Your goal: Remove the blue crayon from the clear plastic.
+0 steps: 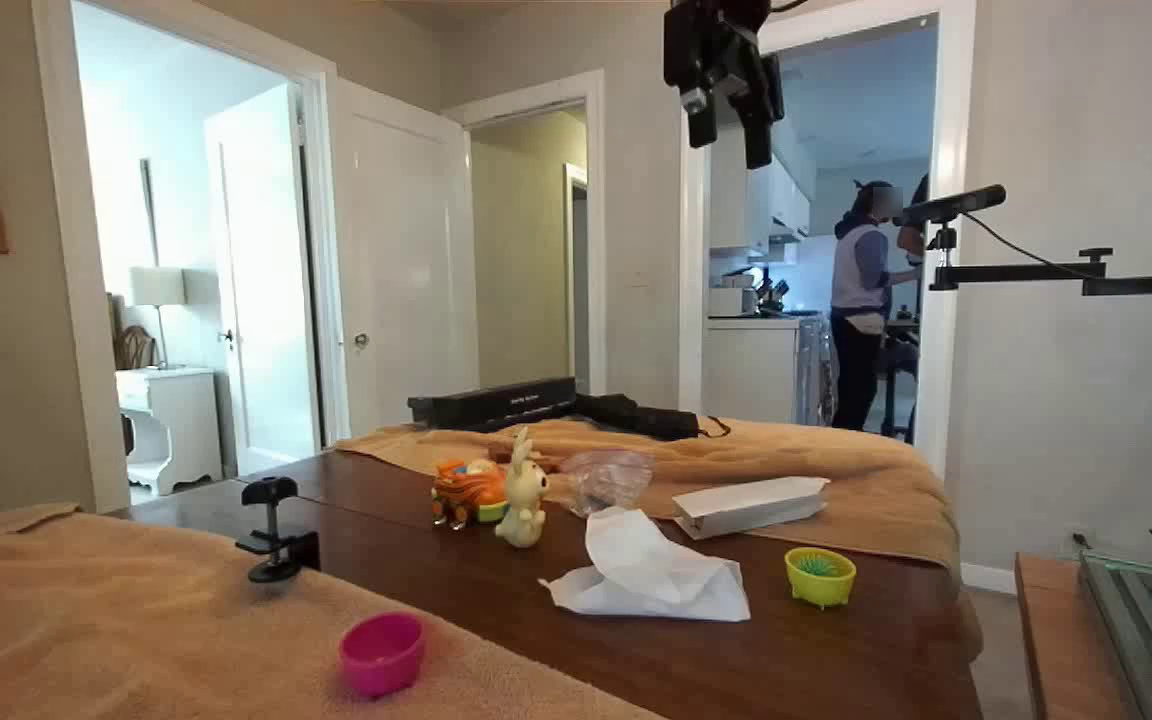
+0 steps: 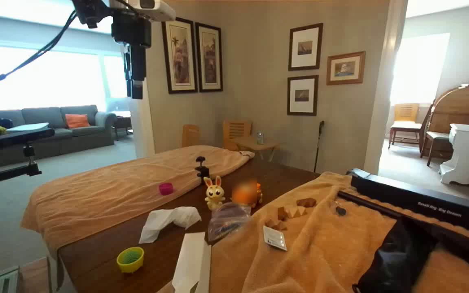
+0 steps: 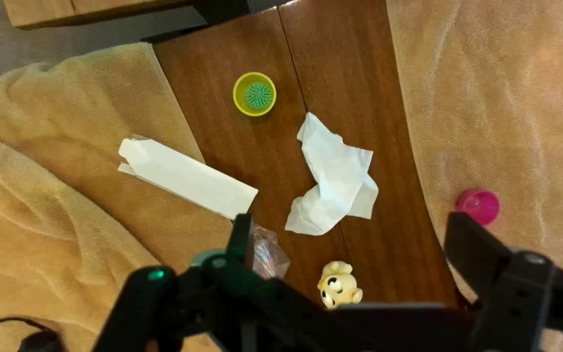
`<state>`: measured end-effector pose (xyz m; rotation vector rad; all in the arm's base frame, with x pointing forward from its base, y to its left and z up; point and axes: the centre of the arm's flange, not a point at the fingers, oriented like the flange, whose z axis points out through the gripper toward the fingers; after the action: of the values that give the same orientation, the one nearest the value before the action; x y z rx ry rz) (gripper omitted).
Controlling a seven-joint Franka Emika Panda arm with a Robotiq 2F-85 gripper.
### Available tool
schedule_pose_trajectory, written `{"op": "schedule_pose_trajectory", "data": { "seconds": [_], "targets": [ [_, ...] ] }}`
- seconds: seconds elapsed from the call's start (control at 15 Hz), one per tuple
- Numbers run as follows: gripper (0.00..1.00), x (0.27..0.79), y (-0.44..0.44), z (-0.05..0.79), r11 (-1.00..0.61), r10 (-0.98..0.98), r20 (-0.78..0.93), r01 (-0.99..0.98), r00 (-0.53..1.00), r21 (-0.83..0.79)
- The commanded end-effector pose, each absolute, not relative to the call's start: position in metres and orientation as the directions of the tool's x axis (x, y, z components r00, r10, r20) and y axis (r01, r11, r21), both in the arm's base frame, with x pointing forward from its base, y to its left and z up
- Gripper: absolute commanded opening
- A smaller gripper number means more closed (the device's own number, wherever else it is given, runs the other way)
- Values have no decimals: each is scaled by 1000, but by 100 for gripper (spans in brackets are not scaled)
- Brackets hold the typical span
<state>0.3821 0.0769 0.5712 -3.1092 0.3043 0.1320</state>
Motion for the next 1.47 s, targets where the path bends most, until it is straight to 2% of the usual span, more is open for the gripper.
{"op": "schedule_pose_trajectory", "data": {
  "seconds": [0.0, 0.53, 1.07, 1.33, 1.4],
  "targets": [
    [100, 382, 77, 571, -981, -193, -85, -194, 978, -7],
    [100, 382, 77, 571, -981, -193, -85, -194, 978, -7],
    [100, 419, -97, 567, -808, -564, -93, -571, 821, -144],
    [100, 433, -155, 541, -693, -685, -84, -683, 724, -233],
    [75, 442, -157, 532, -685, -691, -83, -688, 718, -239]
  ]
}}
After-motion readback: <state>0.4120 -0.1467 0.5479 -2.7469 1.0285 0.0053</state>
